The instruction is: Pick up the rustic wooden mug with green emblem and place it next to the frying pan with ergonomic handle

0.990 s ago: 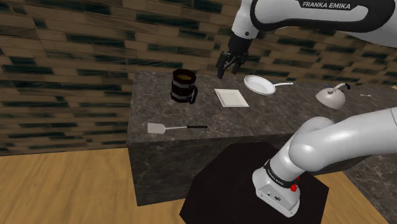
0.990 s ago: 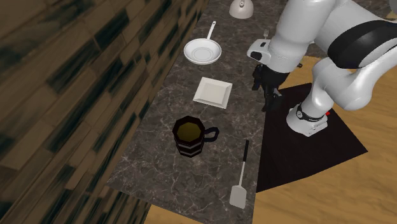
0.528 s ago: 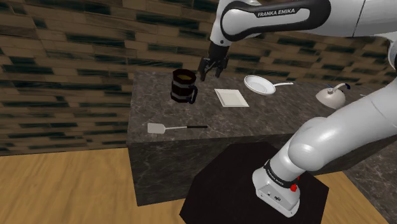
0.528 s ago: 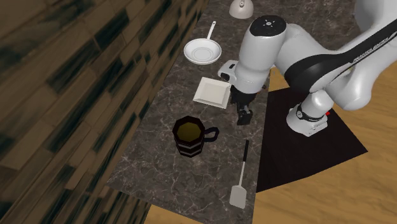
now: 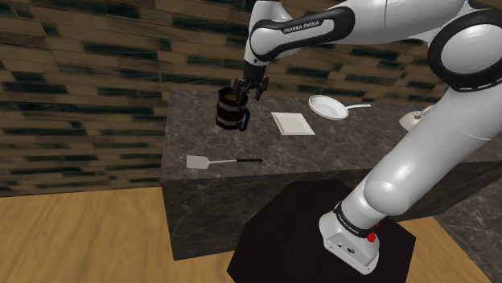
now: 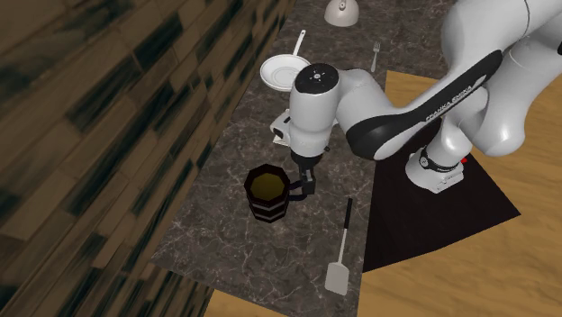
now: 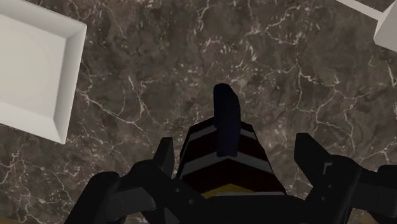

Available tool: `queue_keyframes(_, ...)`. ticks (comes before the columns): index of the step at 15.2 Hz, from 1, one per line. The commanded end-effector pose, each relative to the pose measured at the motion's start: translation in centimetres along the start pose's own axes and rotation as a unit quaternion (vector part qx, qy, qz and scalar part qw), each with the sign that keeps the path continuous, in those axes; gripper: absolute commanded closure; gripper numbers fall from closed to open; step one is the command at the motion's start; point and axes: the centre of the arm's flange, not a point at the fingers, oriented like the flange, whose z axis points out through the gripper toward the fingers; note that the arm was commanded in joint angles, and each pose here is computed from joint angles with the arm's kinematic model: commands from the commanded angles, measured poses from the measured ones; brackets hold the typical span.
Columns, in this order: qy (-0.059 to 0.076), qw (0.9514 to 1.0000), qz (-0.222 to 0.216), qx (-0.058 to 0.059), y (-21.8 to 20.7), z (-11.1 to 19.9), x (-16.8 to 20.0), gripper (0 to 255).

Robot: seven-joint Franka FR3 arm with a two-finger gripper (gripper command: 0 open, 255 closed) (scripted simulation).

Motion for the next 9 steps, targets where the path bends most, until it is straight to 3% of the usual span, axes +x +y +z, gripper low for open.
queue_keyframes(1, 0.0, 1.0, 0.002, 0.0, 0.0, 0.9, 0.5, 0)
queue_keyframes(9, 0.0, 1.0, 0.002, 0.0, 0.0, 4.4, 0.5, 0)
